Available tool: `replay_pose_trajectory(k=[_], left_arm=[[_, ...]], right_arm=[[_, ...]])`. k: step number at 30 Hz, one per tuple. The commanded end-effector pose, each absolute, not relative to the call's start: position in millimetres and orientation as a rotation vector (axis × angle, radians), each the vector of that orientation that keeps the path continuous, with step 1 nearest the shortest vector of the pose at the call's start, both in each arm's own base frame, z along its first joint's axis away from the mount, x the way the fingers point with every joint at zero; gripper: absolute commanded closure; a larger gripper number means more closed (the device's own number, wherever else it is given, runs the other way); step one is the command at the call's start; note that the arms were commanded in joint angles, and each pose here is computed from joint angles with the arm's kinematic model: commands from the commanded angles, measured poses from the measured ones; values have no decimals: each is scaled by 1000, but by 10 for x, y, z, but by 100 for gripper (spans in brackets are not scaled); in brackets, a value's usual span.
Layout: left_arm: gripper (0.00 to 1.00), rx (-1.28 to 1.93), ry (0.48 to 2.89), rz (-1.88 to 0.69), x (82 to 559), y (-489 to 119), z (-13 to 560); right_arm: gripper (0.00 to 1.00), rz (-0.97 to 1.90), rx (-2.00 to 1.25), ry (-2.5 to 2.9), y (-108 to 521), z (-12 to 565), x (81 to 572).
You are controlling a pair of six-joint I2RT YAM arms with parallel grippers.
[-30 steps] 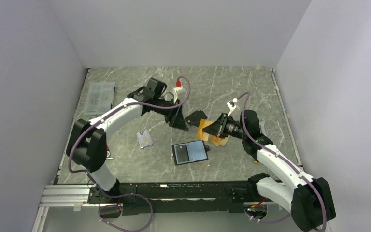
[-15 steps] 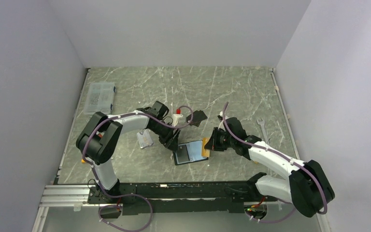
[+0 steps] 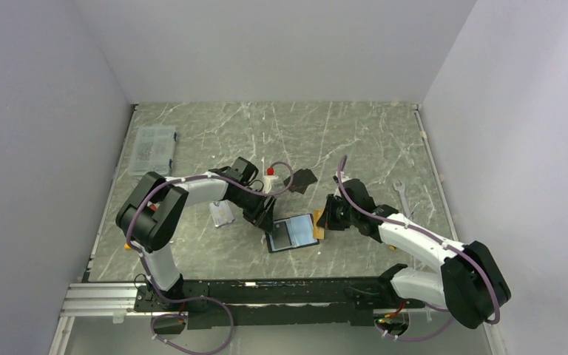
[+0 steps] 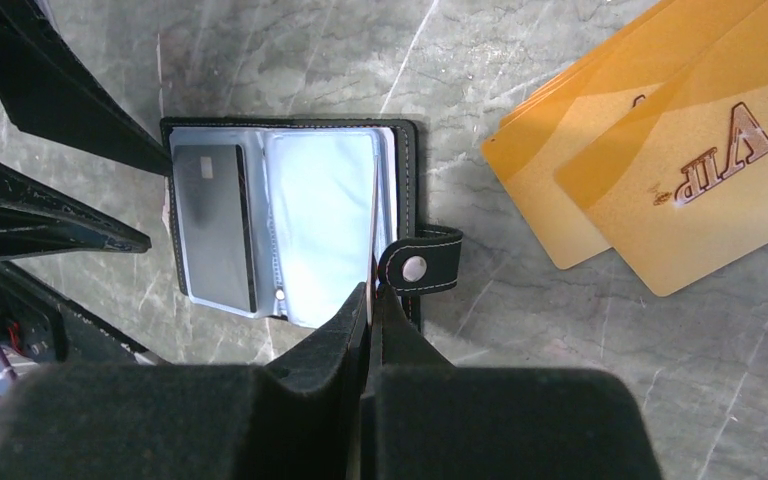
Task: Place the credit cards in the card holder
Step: Move the card holder to the center of the board.
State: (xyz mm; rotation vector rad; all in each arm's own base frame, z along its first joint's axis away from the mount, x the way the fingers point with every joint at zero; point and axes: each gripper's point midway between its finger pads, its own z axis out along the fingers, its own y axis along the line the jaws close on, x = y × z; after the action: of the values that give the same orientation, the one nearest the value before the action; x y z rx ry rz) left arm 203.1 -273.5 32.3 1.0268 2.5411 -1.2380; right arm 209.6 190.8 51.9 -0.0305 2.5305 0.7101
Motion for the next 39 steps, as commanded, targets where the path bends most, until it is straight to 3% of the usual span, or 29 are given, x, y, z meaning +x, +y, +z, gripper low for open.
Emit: replay_pose_trajectory(k=[1,22,30,39], left_arm=[[43,1039,2574,-941,2311,-2605,134],[48,1115,2543,-988,2547,-2719,415],[38,1124,2524,-1035,2526,-2698,667],[39,1023,2652,-1093,2307,-2638,319]], right_arm=[[100,750,-56,2475,2009,610,2199],[100,728,-30,2428,1922,688,2166],[100,764,-26,2415,1987,694,2201],[100,764,-13,2413,1991,648,2215]])
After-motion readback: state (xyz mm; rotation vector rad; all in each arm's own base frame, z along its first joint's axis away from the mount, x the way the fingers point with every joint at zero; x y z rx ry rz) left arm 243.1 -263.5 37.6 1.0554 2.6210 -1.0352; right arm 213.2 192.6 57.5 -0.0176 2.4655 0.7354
